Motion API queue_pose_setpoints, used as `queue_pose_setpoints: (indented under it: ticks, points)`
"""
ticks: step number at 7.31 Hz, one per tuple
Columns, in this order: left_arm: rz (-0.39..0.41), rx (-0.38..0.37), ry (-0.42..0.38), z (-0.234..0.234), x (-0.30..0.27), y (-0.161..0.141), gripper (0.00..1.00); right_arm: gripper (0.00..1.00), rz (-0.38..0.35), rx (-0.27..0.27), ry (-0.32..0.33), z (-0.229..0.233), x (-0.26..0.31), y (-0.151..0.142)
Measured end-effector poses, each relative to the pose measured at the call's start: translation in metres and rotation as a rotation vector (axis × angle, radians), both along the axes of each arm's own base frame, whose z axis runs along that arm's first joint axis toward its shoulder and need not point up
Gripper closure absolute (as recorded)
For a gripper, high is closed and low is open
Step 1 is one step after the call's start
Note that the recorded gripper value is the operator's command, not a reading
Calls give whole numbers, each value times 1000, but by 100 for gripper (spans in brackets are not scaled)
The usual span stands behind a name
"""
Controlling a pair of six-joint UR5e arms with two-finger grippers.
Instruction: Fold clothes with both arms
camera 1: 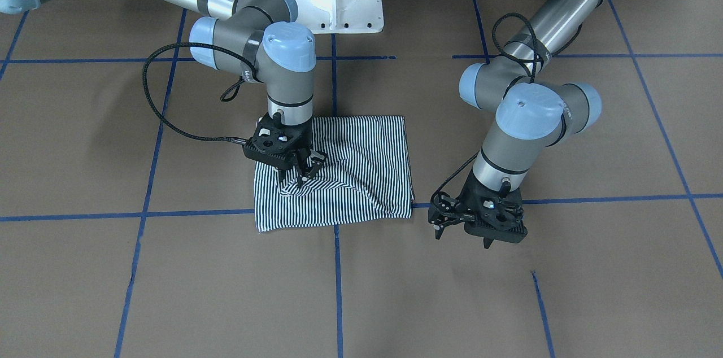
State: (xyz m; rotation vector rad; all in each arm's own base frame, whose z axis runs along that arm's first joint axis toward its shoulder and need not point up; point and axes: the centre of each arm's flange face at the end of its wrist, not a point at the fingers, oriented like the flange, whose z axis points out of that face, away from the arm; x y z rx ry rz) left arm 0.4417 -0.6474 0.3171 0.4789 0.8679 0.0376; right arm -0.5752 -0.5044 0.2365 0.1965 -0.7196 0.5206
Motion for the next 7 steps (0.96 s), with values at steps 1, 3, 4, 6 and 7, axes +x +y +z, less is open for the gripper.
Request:
queue_pose_setpoints:
  ticks: [1, 3, 4, 6, 7]
  points:
    - [0, 1, 1, -1, 0, 0, 0, 49, 15, 6, 0, 0, 0, -1]
    - [0, 1, 2, -1, 0, 1, 0, 47, 76, 20, -39, 5, -5, -9]
    - [-1, 1, 2, 0, -1, 1, 0, 48, 92, 21, -54, 12, -11, -12]
    - [-1, -1, 1, 1, -1, 2, 0, 100, 103, 15, -60, 18, -16, -14]
    - [-1, -1, 1, 1, -1, 2, 0, 100, 101, 14, -59, 18, -16, -14]
